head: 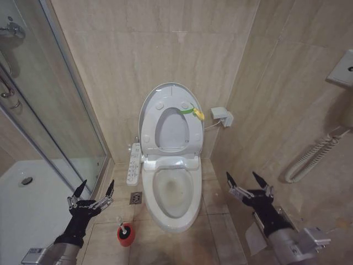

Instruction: Open the toilet lid, clean the toilet bowl with a toilet brush, close the toilet lid, and flush.

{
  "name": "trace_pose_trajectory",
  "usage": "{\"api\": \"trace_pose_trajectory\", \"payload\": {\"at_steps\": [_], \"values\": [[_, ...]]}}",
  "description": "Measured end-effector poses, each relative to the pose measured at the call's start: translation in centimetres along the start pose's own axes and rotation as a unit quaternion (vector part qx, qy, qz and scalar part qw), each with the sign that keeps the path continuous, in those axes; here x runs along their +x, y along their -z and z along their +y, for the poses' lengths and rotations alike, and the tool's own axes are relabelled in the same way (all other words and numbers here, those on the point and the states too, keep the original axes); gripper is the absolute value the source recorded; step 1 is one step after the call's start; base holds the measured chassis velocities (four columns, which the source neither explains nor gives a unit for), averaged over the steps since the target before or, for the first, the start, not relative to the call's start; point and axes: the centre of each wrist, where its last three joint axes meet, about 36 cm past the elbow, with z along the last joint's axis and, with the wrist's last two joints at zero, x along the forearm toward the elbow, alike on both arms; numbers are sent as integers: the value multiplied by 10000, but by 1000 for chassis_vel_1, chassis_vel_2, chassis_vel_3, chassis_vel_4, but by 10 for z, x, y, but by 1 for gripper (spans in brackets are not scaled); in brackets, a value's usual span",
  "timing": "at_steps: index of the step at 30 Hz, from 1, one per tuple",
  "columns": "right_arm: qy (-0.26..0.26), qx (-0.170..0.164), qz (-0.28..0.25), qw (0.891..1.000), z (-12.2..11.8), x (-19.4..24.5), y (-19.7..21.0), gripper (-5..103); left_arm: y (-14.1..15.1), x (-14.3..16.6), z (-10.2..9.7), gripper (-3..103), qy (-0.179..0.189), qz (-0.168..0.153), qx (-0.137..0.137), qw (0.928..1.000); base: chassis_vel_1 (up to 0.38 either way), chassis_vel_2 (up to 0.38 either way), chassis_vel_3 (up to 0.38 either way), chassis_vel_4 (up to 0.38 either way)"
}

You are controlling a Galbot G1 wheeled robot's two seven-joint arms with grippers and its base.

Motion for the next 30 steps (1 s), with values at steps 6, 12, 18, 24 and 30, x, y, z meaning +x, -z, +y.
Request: {"api": "trace_pose_trajectory", "payload": {"at_steps": [6, 12, 18, 24, 30], "values": [[100, 107, -172, 9997, -12, -31, 3, 100, 0, 0, 0, 100, -1, 0, 0, 10000, 0, 0, 0, 0], [154, 108, -219, 9996, -19, -54, -3, 100, 0, 0, 0, 100, -1, 0, 0, 10000, 0, 0, 0, 0], [155, 71, -231, 9996, -22, -64, -5, 100, 0, 0, 0, 100, -1, 0, 0, 10000, 0, 0, 0, 0], [57, 76, -180, 9998, -34, -97, -19, 100, 0, 0, 0, 100, -1, 0, 0, 10000, 0, 0, 0, 0], [-71, 138, -283, 9995, -49, -140, -21, 100, 0, 0, 0, 100, 0, 0, -1, 10000, 0, 0, 0, 0]]}}
